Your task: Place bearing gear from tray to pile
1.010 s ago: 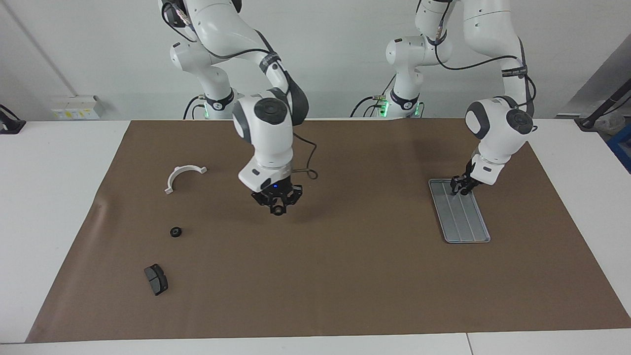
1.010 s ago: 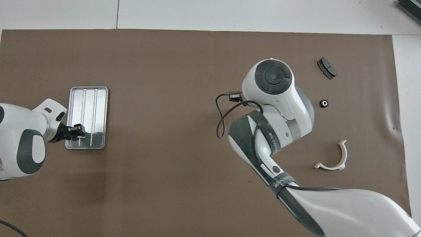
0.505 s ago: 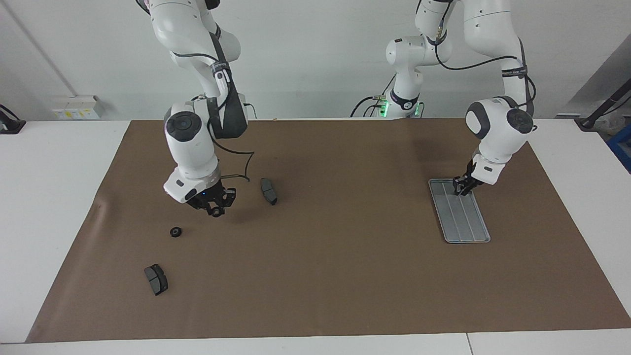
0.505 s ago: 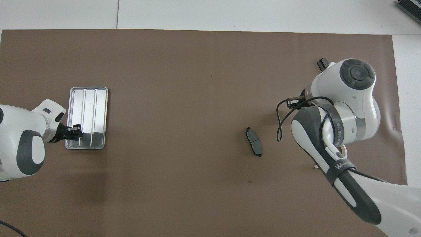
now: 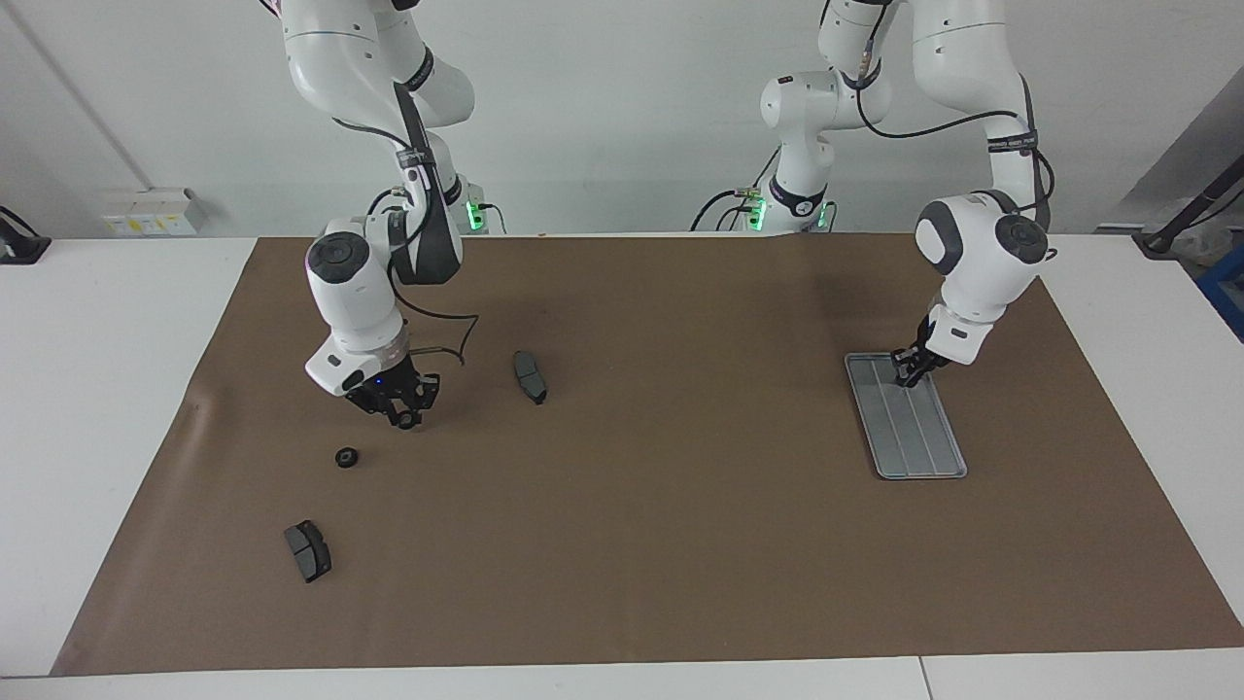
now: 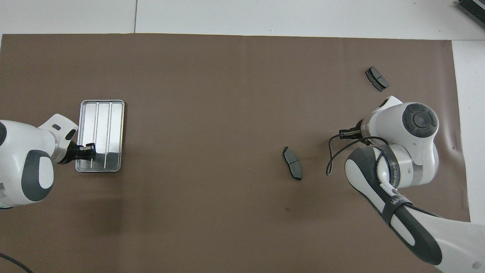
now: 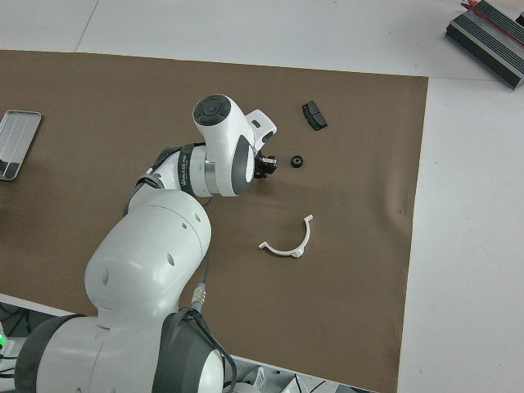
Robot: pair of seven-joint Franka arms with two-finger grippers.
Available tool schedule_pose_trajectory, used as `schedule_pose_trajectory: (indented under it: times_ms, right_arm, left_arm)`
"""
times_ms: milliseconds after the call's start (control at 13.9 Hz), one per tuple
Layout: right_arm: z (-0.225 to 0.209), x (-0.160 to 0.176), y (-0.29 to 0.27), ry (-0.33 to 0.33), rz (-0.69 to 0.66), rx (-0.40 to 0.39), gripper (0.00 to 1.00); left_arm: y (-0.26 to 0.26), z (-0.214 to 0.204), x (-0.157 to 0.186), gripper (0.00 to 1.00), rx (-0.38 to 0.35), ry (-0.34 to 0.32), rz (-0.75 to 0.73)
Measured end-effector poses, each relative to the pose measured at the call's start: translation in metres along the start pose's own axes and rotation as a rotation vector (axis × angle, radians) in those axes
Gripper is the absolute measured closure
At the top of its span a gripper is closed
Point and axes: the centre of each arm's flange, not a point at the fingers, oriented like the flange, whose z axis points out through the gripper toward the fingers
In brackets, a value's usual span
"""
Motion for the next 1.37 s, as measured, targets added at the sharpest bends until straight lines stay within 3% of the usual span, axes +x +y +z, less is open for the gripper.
schedule_pose_trajectory:
  times_ms: [216, 433, 649, 866, 1155, 1371]
  right_arm:
    - [0.002, -0.002, -0.004, -0.008, 0.041, 0.040, 0.65]
    - [0.009, -0.008, -0.007, -0.013, 0.051, 0.053, 0.65]
    - [0.010, -0.008, -0.006, -0.011, 0.054, 0.053, 0.39]
    - [-0.001, 0.000, -0.001, 0.016, 0.061, 0.053, 0.04]
    - [-0.038, 0.021, 0.006, 0.085, 0.071, 0.055, 0.00]
    - [-0.097, 0.043, 0.006, 0.031, 0.067, 0.058, 0.00]
  left_arm:
    - [0.017, -0.006, 0.003, 0.75, -0.002, 0.015, 0.019]
    - [0.088, -0.028, 0.007, 0.75, -0.013, 0.046, -0.022]
    - [0.171, -0.046, -0.007, 0.75, -0.026, 0.051, -0.097]
    - [0.257, -0.044, -0.052, 0.75, -0.031, 0.038, -0.180]
    - [0.350, -0.045, -0.119, 0.75, -0.080, 0.065, -0.225]
    - [0.396, -0.028, -0.148, 0.75, -0.153, 0.113, -0.199]
